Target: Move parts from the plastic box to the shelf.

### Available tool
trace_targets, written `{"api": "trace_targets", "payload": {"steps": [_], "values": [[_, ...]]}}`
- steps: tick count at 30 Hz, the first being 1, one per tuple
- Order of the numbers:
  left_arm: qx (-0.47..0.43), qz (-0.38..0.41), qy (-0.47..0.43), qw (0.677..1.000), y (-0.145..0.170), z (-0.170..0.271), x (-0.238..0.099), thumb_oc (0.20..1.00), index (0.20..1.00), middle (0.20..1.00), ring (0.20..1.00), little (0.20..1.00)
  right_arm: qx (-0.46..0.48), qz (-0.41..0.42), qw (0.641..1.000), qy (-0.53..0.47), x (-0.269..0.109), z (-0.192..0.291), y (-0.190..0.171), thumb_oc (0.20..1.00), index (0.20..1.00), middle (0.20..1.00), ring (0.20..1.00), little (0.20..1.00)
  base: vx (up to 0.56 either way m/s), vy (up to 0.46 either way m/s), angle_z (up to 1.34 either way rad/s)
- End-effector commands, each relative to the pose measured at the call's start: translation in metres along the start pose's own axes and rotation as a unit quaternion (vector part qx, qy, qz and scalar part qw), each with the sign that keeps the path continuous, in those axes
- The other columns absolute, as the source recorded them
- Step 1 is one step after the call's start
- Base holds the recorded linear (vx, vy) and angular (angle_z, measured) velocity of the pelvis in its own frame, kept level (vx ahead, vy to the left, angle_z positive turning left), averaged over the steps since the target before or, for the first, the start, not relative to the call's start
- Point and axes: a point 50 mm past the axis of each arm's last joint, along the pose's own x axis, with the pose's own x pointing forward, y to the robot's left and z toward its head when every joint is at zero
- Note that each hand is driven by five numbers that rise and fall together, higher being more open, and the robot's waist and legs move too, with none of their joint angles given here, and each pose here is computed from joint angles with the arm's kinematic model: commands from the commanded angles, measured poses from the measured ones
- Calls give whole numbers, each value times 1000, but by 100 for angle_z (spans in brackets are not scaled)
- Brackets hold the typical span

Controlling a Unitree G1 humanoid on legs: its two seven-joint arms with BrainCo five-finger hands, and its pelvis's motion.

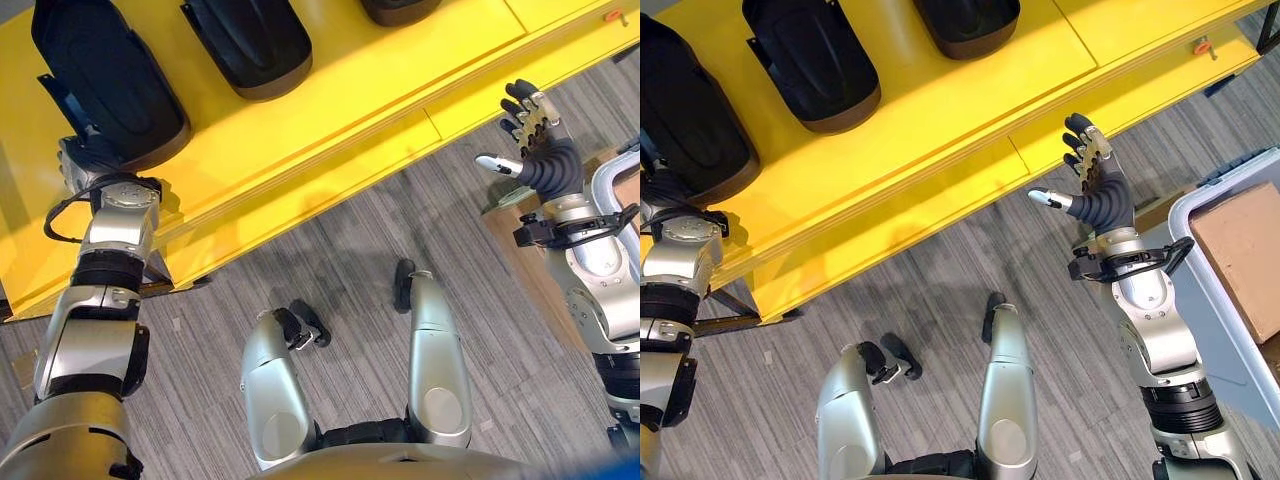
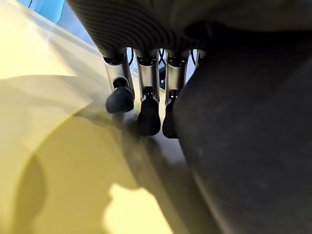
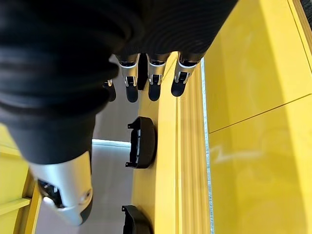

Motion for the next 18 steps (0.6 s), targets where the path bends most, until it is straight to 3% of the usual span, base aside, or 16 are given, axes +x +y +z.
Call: {"api": "trace_targets", "payload": {"steps": [1, 18], "values": [[2, 49, -18, 999, 23, 14, 14, 200, 200, 200, 200, 200, -6, -6, 997, -77, 7, 27, -7, 1000, 1000, 1000, 1000, 1000, -21, 2, -4], [57, 51, -29, 997, 29, 4, 14, 200, 200, 200, 200, 200, -7, -16, 996, -84, 5, 29, -8, 1000, 1000, 1000, 1000, 1000, -13, -4, 0]]}}
